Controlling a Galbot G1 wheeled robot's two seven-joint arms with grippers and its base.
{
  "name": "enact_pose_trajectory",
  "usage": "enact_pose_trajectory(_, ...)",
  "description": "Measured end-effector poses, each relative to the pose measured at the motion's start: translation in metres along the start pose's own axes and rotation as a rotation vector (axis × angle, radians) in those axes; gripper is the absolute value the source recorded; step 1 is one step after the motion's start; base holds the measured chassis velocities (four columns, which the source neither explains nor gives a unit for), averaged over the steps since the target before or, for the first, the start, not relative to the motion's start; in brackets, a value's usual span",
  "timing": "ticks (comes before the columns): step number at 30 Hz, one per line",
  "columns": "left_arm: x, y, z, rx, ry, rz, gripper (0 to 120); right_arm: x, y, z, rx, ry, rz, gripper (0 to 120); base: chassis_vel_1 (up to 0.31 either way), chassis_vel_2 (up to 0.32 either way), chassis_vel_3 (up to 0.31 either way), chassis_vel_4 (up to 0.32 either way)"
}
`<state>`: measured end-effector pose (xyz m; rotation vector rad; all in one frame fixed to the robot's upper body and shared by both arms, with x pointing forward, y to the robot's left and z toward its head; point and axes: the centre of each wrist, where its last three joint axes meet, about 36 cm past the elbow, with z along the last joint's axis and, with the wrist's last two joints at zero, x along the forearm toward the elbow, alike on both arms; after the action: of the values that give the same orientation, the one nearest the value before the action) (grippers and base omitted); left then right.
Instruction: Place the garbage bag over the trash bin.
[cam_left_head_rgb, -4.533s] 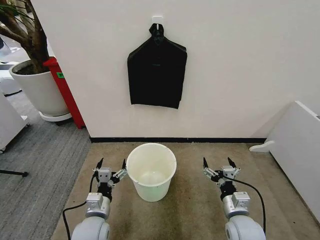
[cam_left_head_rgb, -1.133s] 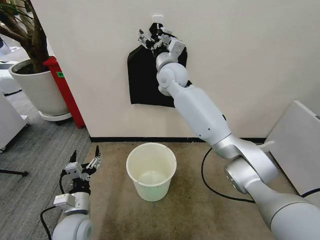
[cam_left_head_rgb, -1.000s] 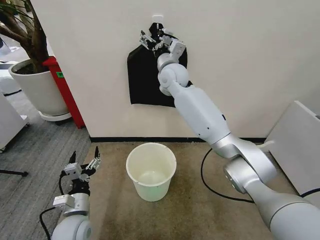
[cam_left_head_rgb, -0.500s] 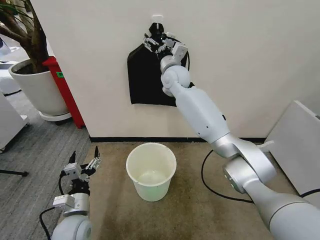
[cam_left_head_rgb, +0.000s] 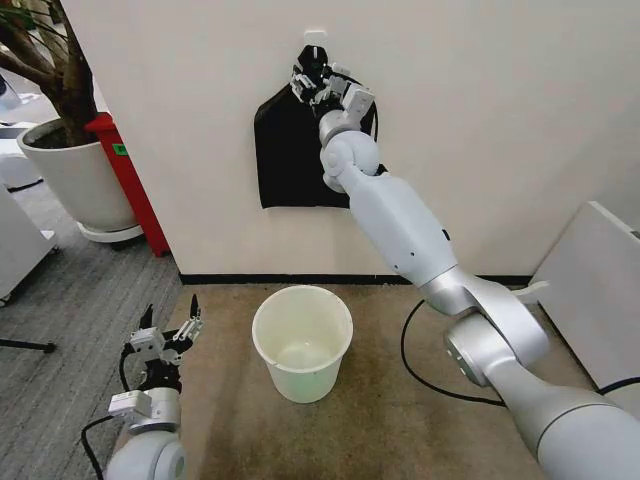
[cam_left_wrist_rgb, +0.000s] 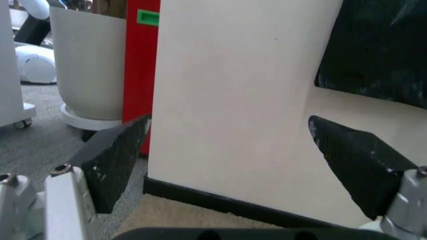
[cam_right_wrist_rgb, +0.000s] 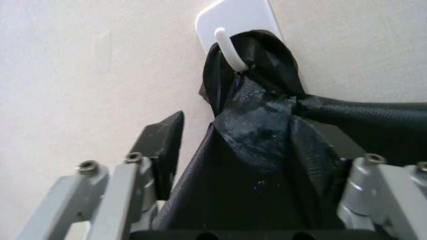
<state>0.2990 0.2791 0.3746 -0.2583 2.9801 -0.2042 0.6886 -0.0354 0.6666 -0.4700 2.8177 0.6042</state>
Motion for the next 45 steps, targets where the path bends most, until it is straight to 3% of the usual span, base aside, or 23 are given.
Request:
enact_pose_trajectory(15,-0.002,0.000,0.002,-0.002,0.000,-0.003,91,0.003,-0.002,-0.001,0.008,-0.006,0.000,0,0.000,0.000,0.000,0.000)
enact_pose_trajectory(27,-0.001,0.000,0.003,-0.004,0.002,-0.005,91,0.004,0.004,-0.005,0.004,-0.008,0.010,0,0.000,0.000,0.000,0.000)
enact_pose_trajectory(45,-0.002,0.000,0.003,-0.009,0.001,-0.010,91,0.024,0.025,0.001,-0.021,0.104,0.100,0,0.000,0.000,0.000,0.000)
